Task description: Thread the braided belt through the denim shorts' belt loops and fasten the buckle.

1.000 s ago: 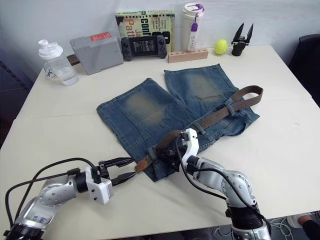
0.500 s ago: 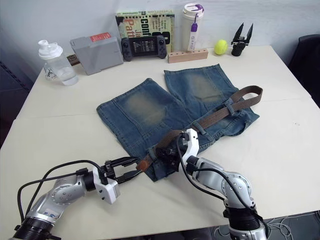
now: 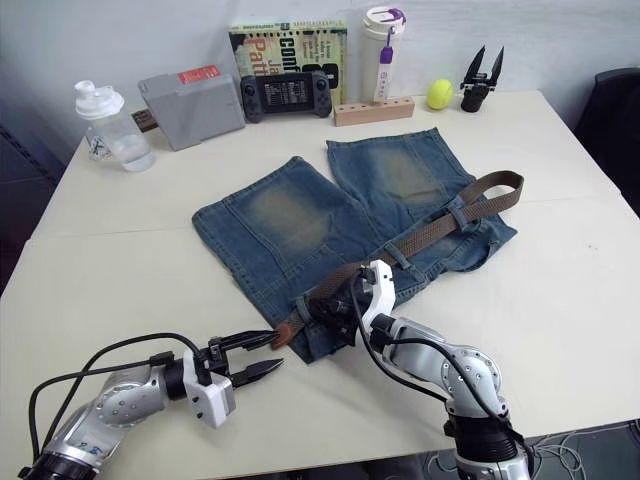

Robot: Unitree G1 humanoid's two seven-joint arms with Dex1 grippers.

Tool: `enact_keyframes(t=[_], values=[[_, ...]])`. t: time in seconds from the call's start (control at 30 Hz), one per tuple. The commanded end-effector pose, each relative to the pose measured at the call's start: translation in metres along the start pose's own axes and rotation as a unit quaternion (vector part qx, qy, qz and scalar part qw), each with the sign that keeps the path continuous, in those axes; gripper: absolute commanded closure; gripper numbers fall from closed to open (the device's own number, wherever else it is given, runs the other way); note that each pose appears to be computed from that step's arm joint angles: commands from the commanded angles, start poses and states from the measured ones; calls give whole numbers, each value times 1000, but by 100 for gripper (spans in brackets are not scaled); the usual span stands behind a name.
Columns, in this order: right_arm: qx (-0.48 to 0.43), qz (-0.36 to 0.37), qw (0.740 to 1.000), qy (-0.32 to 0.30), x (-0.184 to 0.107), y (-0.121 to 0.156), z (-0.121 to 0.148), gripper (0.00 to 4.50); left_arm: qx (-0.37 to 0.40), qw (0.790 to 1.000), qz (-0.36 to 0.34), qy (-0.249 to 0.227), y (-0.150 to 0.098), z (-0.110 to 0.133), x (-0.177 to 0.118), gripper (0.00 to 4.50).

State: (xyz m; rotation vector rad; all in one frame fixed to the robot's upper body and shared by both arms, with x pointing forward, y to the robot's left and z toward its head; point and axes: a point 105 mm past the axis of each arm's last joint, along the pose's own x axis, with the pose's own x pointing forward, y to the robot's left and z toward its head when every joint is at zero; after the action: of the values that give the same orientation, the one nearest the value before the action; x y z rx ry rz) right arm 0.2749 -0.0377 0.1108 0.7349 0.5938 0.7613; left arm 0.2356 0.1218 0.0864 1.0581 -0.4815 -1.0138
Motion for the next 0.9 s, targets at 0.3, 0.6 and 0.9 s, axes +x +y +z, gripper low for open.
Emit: enact_keyframes(t=[0.3, 0.6, 0.9], values=[[7, 25, 1000, 7, 2, 10, -3, 450, 27, 999, 20, 34, 4, -11, -7, 231], [8, 26, 1000, 9, 1, 10, -4, 450, 23, 998, 12, 52, 3, -16, -14, 446], [10, 26, 1000, 9, 2, 11, -3, 450, -58, 998, 7, 29, -6, -5, -13, 446]])
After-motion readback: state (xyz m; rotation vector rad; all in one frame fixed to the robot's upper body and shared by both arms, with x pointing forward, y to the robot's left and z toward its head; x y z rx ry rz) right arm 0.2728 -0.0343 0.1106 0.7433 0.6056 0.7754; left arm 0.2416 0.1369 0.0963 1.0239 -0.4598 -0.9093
